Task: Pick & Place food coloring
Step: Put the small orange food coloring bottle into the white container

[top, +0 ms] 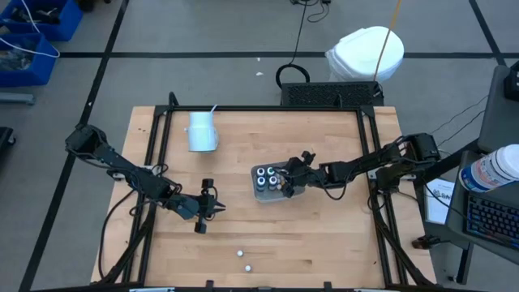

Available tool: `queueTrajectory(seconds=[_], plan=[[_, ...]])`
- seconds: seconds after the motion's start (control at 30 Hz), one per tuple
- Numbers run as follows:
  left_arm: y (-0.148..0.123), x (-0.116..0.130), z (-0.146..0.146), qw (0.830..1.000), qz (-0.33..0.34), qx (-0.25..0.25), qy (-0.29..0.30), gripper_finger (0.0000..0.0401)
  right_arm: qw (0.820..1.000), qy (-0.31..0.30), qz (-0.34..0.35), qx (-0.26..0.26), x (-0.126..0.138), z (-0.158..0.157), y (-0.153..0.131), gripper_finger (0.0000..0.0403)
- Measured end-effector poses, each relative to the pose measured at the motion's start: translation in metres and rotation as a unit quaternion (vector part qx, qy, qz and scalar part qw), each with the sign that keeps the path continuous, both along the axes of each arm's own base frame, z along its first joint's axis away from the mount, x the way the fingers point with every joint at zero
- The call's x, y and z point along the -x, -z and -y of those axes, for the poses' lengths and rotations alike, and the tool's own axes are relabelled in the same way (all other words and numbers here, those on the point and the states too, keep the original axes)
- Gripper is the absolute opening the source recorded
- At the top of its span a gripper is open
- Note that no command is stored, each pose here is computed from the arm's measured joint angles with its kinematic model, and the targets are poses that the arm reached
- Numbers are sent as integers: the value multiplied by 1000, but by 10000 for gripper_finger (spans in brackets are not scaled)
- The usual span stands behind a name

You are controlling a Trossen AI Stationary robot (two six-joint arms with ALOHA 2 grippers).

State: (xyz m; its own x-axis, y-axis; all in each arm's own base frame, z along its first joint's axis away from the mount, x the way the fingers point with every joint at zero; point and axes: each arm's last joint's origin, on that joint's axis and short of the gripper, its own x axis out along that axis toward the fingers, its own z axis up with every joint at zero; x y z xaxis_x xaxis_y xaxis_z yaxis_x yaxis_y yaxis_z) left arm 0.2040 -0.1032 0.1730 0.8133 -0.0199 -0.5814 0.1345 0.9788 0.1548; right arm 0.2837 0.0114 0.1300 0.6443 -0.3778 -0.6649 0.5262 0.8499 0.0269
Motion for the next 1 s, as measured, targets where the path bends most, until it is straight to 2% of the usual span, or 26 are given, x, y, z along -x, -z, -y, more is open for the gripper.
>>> queueTrajectory(seconds=[0.57, 0.77, 1.0], plan=[[0, 0, 0, 1000, 0, 2, -1, 42, 1000, 9, -19, -6, 4, -2, 4, 59], [0, 0, 0, 1000, 0, 2, -1, 42, 999, 32, -32, 4, 7, -2, 6, 59], [0, 0, 0, 1000, 0, 2, -1, 42, 999, 28, -24, 15, 7, -8, 5, 59]])
